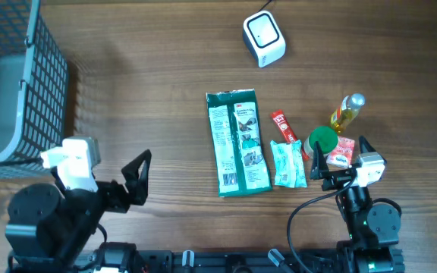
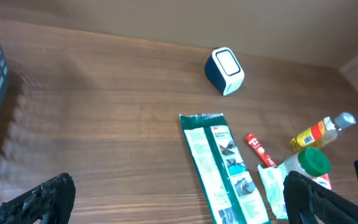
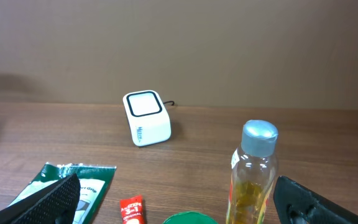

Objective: Scan the item barcode

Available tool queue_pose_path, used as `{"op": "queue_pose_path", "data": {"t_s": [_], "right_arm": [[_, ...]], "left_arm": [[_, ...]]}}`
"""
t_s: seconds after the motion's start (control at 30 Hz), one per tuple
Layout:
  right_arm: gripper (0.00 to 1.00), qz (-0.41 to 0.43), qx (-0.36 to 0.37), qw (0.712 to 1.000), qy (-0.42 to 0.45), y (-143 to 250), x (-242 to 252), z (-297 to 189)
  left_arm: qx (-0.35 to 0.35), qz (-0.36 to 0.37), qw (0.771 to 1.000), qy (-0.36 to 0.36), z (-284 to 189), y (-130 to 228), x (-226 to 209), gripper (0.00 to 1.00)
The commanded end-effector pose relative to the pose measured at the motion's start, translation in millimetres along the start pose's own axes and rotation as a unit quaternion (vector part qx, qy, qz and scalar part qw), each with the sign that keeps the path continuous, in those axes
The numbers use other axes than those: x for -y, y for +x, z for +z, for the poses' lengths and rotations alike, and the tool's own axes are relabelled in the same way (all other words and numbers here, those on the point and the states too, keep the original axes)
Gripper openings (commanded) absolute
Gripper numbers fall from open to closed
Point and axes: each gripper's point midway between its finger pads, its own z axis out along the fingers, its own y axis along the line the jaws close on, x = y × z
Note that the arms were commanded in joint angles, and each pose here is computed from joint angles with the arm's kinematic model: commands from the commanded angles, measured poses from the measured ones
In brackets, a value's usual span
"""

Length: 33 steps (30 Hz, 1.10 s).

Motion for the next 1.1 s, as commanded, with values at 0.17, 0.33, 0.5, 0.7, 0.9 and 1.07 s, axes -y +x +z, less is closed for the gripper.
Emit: {"op": "queue_pose_path", "data": {"t_s": [0.17, 0.33, 0.5, 0.7, 0.9, 1.07], "right_arm": [[1.0, -0.005, 0.004, 1.0, -0.005, -2, -1, 0], [1.0, -0.005, 0.004, 1.0, -0.005, -2, -1, 0], [1.0, -0.005, 0.004, 1.0, -0.005, -2, -1, 0], [1.0, -0.005, 0.004, 1.0, -0.005, -2, -1, 0], [1.0, -0.005, 0.004, 1.0, -0.005, -2, -1, 0], [1.0, -0.005, 0.004, 1.0, -0.005, -2, -1, 0]], "left_arm": [[0.012, 0.004, 0.999, -0.041, 6, 44, -26, 1.0], [0.024, 0.005, 0.999, -0.044, 8, 68, -33, 1.0], [0.171, 0.048, 0.984, -0.017, -8, 30, -22, 1.0], [0.343, 0.083, 0.936, 0.019, -12, -19, -10, 1.0], [0.452, 0.12, 0.881, 0.072, 0, -22, 0, 1.0], [0.413, 0.104, 0.903, 0.049, 40, 8, -22, 1.0]]}}
